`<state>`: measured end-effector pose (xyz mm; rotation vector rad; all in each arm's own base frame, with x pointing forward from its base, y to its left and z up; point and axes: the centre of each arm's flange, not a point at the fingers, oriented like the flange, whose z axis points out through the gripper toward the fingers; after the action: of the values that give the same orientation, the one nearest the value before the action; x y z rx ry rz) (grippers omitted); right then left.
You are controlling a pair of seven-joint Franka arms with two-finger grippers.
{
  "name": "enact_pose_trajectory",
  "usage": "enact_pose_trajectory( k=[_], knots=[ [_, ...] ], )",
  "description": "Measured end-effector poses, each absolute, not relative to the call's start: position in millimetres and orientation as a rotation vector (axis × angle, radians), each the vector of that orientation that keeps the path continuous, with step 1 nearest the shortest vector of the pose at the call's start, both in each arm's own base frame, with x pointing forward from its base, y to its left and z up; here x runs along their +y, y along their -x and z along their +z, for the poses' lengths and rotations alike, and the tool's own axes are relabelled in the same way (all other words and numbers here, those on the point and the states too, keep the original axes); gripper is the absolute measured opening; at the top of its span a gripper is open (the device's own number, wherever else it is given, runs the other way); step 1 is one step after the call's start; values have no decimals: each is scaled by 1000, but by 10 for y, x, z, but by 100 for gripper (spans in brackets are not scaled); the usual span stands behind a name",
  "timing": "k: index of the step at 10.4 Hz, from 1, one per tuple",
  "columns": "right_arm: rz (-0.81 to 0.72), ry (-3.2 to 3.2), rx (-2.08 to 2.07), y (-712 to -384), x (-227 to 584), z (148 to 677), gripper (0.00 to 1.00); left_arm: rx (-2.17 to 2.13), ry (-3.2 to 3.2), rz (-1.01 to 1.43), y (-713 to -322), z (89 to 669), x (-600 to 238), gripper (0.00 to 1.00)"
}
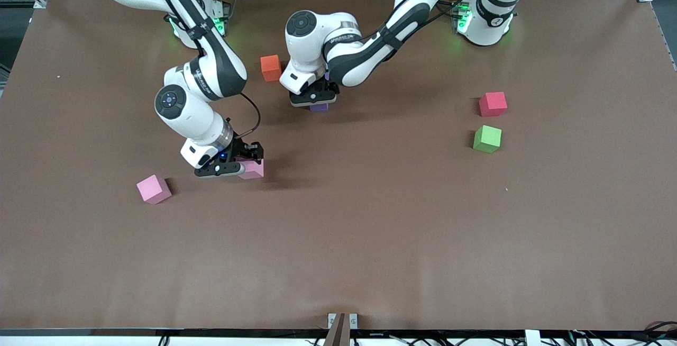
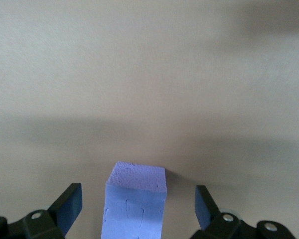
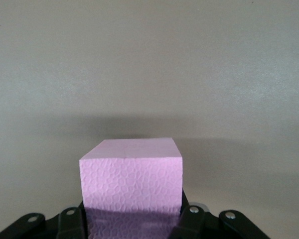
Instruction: Arrange blocks into number 1
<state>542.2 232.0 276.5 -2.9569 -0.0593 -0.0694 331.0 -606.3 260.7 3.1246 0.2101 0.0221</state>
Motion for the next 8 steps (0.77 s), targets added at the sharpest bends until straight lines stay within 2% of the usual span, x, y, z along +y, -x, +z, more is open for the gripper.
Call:
enact_pose_trajectory(
  k=[5, 8],
  knots=[
    [-49, 2956, -57, -5279, 2596, 2750, 60, 400, -3176, 81, -4380, 2909, -5168, 100],
    [-2, 2955, -19, -4844, 3319, 2738, 60, 388, -3183, 19, -4894, 2965, -4401, 100]
  ],
)
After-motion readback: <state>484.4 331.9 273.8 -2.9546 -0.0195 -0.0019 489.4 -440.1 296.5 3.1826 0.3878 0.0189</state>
